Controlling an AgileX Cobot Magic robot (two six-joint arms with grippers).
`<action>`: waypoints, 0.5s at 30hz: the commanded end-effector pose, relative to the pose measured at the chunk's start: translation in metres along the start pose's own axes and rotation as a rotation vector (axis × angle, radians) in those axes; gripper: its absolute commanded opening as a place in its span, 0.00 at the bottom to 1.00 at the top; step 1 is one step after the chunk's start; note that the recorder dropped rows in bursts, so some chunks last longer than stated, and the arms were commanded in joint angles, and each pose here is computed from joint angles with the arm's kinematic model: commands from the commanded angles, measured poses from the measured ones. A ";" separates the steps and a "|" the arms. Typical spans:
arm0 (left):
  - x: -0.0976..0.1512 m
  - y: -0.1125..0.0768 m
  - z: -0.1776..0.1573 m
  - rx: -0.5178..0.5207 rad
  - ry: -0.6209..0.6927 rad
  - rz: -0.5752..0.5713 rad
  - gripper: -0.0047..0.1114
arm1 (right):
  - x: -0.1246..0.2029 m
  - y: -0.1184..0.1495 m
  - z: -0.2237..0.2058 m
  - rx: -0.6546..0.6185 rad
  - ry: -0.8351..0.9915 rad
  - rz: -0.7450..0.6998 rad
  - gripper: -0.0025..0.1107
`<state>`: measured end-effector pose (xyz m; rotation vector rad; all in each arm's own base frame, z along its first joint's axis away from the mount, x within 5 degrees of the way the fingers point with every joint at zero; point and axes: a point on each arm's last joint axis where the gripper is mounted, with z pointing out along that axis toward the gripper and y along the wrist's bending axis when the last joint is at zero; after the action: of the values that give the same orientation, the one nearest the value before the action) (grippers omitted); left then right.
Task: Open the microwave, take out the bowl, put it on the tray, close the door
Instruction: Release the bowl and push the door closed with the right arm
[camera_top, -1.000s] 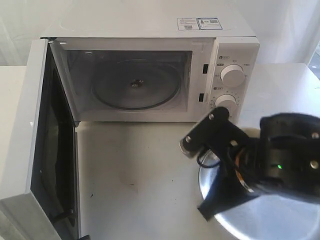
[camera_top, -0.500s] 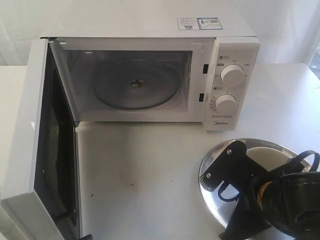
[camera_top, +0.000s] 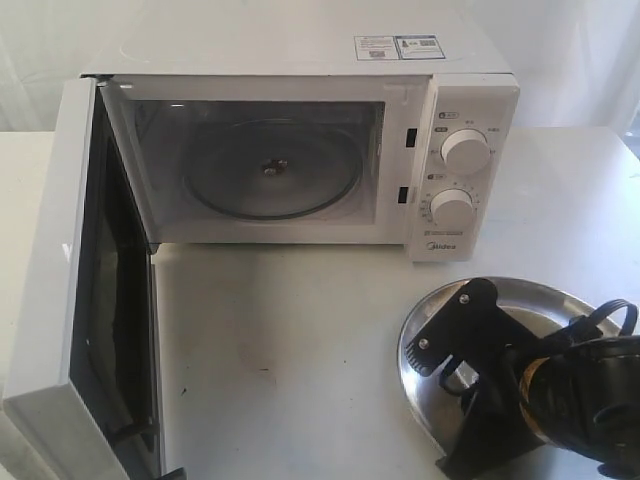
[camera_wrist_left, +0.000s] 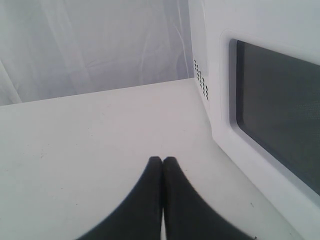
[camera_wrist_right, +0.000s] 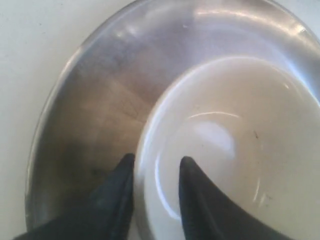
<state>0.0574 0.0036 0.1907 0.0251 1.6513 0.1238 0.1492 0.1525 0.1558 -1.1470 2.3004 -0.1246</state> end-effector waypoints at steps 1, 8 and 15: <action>-0.001 0.000 0.000 0.004 -0.009 -0.007 0.04 | -0.001 -0.003 0.001 0.017 -0.019 0.044 0.41; -0.001 0.000 0.000 0.004 -0.009 -0.007 0.04 | -0.049 0.014 -0.121 -0.525 -0.838 0.050 0.02; -0.001 0.000 0.000 0.004 -0.009 -0.007 0.04 | -0.129 0.017 -0.165 -0.692 -1.169 -0.134 0.02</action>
<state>0.0574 0.0036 0.1907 0.0251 1.6513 0.1238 0.1023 0.2151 0.3344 -1.1571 1.2650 1.0626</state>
